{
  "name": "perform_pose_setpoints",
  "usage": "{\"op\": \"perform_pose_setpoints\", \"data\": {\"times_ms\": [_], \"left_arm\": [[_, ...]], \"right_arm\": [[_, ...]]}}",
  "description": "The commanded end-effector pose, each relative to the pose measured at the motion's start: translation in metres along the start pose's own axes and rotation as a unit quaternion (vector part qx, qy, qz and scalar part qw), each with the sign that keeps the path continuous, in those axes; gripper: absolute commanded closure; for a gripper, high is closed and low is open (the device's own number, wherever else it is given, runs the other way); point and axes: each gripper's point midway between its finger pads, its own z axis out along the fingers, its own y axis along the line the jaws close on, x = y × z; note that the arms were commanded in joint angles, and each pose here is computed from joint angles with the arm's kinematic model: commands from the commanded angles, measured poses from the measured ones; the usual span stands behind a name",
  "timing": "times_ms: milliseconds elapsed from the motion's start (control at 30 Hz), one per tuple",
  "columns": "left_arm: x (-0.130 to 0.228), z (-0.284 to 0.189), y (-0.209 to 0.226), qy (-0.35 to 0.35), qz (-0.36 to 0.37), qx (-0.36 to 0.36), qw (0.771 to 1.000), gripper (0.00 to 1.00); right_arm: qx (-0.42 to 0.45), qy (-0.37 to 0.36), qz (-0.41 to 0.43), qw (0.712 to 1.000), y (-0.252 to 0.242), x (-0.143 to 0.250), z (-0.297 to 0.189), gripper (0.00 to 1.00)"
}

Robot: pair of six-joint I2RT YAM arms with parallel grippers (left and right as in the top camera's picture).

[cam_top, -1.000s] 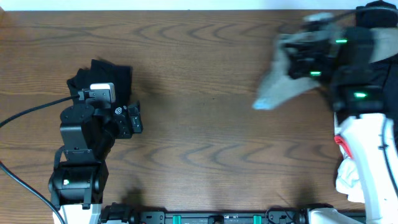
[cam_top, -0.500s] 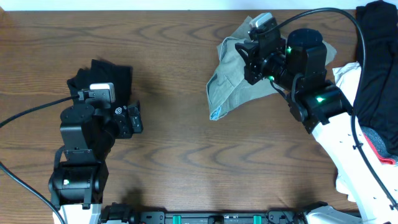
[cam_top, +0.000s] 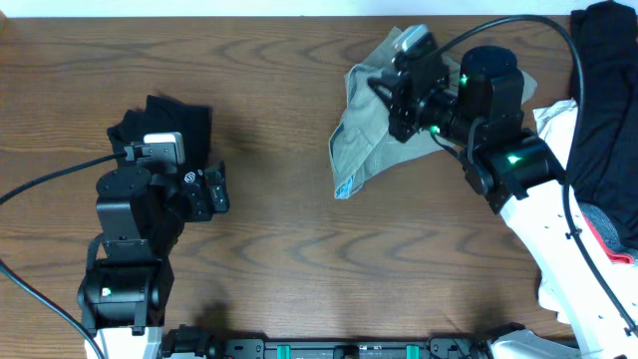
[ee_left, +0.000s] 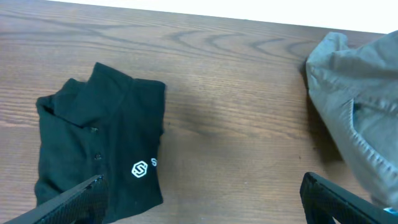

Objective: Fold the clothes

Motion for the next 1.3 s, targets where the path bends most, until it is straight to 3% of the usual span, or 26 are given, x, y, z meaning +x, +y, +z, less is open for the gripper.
{"op": "perform_pose_setpoints", "data": {"times_ms": [0, 67, 133, 167, 333, 400, 533, 633, 767, 867, 967, 1033, 1267], "left_arm": [[-0.01, -0.005, -0.007, -0.013, -0.003, 0.021, 1.0, 0.02], [-0.01, -0.005, -0.007, -0.013, -0.003, 0.021, 1.0, 0.02], [-0.01, -0.006, -0.007, -0.014, -0.003, 0.021, 1.0, 0.02], [-0.01, -0.006, -0.007, -0.014, -0.003, 0.021, 1.0, 0.02], [-0.016, -0.006, -0.014, -0.024, 0.0, 0.037, 0.999, 0.02], [-0.022, -0.007, -0.027, -0.035, -0.002, 0.074, 0.997, 0.02], [-0.028, 0.003, -0.039, -0.033, -0.032, 0.109, 0.993, 0.02], [-0.014, 0.023, -0.046, 0.008, -0.042, 0.117, 0.992, 0.02], [0.027, 0.052, -0.071, 0.105, -0.032, 0.148, 0.983, 0.02], [0.072, 0.053, -0.099, 0.21, -0.061, 0.187, 0.958, 0.02], [0.112, 0.048, -0.105, 0.308, -0.118, 0.16, 0.93, 0.02], [0.125, 0.046, -0.103, 0.336, -0.131, 0.141, 0.922, 0.02], [0.119, 0.067, -0.06, 0.293, -0.145, 0.009, 0.945, 0.02]], "right_arm": [[-0.166, -0.017, -0.071, 0.983, 0.062, -0.003, -0.009, 0.98], [-0.152, -0.002, -0.073, 0.986, 0.056, 0.005, -0.005, 0.95], [-0.076, 0.034, -0.062, 0.995, 0.029, 0.02, 0.003, 0.61], [-0.018, 0.058, -0.057, 0.996, 0.008, 0.03, 0.005, 0.49], [0.257, 0.143, -0.035, 0.955, -0.084, 0.06, -0.024, 0.22], [0.304, 0.152, -0.035, 0.94, -0.101, 0.063, -0.036, 0.15], [0.338, 0.161, -0.022, 0.927, -0.123, 0.068, -0.051, 0.12], [0.357, 0.174, 0.009, 0.918, -0.141, 0.08, -0.063, 0.12], [0.374, 0.198, 0.04, 0.905, -0.159, 0.099, -0.078, 0.11], [0.384, 0.217, 0.056, 0.896, -0.168, 0.111, -0.089, 0.1], [0.392, 0.229, 0.069, 0.888, -0.174, 0.12, -0.099, 0.09], [0.396, 0.232, 0.073, 0.886, -0.176, 0.122, -0.102, 0.08], [0.399, 0.231, 0.077, 0.884, -0.179, 0.123, -0.106, 0.07]]}}
